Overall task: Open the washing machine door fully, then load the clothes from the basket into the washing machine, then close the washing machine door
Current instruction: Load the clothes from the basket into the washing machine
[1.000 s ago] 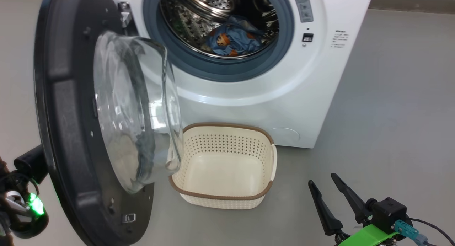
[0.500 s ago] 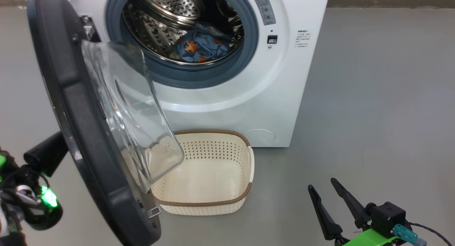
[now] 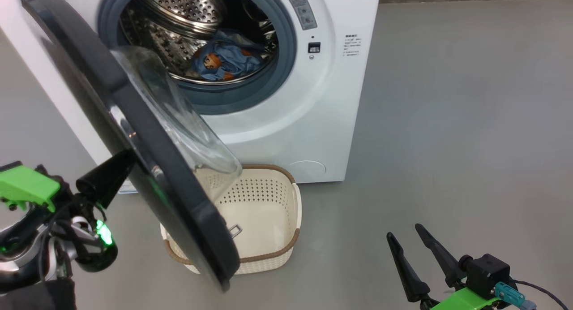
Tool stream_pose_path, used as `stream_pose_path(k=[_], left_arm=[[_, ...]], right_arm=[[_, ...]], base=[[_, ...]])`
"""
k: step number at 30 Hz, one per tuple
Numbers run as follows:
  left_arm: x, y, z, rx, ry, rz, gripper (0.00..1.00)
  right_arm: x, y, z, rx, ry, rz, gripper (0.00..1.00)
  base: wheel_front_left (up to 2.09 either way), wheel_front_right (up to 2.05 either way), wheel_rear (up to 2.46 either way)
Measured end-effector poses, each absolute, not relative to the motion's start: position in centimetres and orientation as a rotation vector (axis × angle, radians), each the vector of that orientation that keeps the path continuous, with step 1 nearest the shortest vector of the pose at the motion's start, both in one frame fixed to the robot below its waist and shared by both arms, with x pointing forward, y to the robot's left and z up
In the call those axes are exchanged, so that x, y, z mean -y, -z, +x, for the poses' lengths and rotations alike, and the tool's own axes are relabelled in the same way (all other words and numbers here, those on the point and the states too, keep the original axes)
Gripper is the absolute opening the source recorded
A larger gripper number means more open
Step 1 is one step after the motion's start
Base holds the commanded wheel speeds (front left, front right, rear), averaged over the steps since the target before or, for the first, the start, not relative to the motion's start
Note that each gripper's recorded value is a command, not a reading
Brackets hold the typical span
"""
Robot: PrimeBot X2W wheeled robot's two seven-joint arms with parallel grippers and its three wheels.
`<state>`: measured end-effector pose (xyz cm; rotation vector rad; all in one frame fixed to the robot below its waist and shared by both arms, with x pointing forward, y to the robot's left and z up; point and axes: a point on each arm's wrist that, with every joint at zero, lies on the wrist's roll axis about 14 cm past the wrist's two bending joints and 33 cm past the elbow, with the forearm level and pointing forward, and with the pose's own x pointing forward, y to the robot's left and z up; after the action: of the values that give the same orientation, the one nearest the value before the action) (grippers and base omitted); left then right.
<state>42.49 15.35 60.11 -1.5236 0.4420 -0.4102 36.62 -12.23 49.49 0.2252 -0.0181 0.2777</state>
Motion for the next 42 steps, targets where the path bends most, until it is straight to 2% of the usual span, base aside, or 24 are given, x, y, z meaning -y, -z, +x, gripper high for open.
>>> stream_pose_path(k=[19, 42], left_arm=[[-11.7, -59.9, 46.3, -0.446, 0.466, -1.533, 0.00], [-10.3, -59.7, 47.0, -0.457, 0.479, -1.561, 0.00]], right_arm=[[13.9, -48.4, 36.4, -0.009, -0.215, 0.236, 1.00], [14.7, -49.3, 36.4, 0.020, -0.191, 0.234, 1.00]], base=[[0.00, 0.00, 0.00], [0.00, 0.00, 0.00]])
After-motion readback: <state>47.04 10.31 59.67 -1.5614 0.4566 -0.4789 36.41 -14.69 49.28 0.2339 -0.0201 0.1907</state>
